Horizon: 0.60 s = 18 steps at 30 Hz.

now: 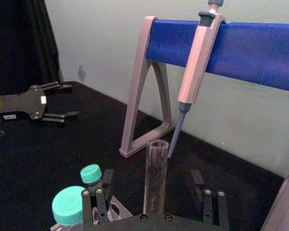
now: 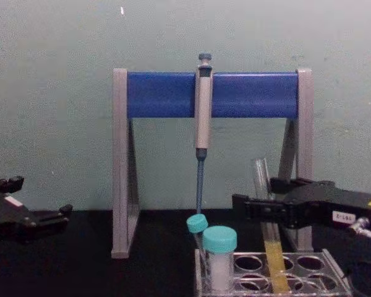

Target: Pick up the test tube from the test tube rack, shake it, then place it back into the test tube rack.

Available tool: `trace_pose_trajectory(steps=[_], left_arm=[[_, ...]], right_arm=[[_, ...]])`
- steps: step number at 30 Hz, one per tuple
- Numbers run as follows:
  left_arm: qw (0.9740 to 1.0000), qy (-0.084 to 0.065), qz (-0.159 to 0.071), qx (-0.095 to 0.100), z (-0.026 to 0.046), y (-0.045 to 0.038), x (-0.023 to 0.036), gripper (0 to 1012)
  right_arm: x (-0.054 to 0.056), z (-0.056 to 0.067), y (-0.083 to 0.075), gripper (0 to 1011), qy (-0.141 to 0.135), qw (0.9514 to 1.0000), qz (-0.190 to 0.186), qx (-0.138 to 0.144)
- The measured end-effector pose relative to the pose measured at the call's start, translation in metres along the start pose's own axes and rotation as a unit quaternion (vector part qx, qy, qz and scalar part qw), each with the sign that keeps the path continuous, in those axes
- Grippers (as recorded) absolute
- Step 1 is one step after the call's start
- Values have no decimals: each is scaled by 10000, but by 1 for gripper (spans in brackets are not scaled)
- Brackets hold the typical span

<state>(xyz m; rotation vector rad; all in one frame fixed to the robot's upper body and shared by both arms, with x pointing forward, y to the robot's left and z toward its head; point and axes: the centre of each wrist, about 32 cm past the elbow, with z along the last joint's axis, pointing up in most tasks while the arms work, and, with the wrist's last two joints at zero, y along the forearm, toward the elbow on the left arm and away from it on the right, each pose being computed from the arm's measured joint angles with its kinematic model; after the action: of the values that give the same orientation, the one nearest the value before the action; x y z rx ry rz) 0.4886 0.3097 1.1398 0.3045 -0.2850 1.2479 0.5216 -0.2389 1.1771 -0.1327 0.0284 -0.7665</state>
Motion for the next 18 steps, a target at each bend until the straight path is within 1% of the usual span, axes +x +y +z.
trace_pose_trajectory(steps=[11,14,18], left_arm=[[10000,0,0,0,0,0,0,1001],[10000,0,0,0,0,0,0,1001],[10000,0,0,-1,0,0,0,1001]], right_arm=[[0,-1,-1,995,-2,10000,-10,-3],[0,-2,-1,942,-2,10000,-11,-3],[-1,-1,-2,836,-3,10000,-14,-2]])
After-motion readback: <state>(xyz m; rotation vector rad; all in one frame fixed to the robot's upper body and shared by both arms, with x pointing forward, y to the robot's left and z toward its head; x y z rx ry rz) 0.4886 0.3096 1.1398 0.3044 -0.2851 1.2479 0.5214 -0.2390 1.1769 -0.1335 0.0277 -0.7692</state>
